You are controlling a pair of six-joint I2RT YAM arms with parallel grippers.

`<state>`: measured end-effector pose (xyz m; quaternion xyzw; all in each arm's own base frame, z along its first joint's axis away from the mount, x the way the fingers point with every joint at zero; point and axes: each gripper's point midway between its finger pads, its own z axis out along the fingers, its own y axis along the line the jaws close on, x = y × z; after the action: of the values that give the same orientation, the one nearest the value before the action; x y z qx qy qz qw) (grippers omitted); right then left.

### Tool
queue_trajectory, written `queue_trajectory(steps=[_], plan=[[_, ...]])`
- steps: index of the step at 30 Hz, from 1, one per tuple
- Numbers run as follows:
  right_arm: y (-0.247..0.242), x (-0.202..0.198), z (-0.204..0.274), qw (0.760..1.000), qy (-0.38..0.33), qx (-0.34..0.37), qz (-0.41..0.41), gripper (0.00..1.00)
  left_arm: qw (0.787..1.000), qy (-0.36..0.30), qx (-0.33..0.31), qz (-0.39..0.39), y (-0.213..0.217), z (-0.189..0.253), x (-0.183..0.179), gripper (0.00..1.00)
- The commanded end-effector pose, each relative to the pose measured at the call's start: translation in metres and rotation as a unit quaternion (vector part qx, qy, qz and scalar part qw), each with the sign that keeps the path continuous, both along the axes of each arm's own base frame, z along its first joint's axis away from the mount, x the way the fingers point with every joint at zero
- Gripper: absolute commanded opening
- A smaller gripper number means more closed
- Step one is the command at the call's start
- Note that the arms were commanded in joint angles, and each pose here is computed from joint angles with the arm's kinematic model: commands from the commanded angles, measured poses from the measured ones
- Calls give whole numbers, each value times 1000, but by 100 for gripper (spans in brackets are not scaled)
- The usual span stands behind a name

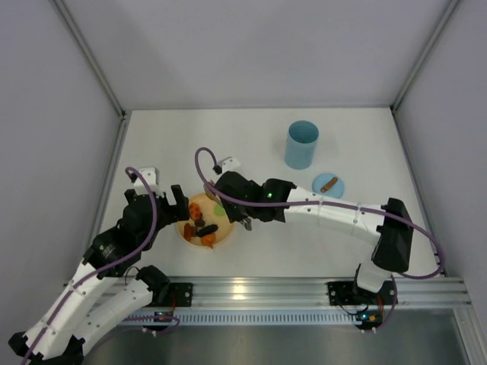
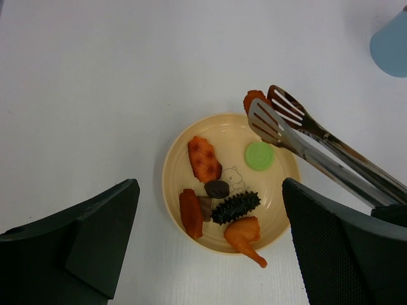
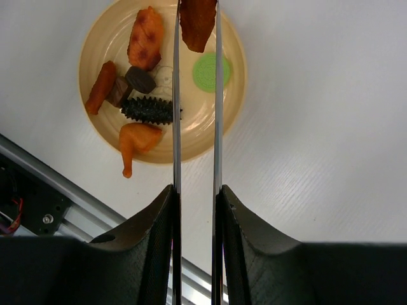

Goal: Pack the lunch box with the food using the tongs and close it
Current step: Pick up the fake food from the plate, then place the fake food in the packing box.

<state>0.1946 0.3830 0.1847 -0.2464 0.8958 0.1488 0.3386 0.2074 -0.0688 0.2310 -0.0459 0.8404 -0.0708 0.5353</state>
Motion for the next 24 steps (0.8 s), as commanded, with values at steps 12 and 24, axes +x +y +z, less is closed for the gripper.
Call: queue_trajectory(steps=[12,24], plan=[[-151,84,108,981,-83,70,-159,30,1000,-12,-11,8,0,6,2,99],[-239,138,102,962,-79,55,-256,31,1000,-12,-10,8,0,6,2,99]])
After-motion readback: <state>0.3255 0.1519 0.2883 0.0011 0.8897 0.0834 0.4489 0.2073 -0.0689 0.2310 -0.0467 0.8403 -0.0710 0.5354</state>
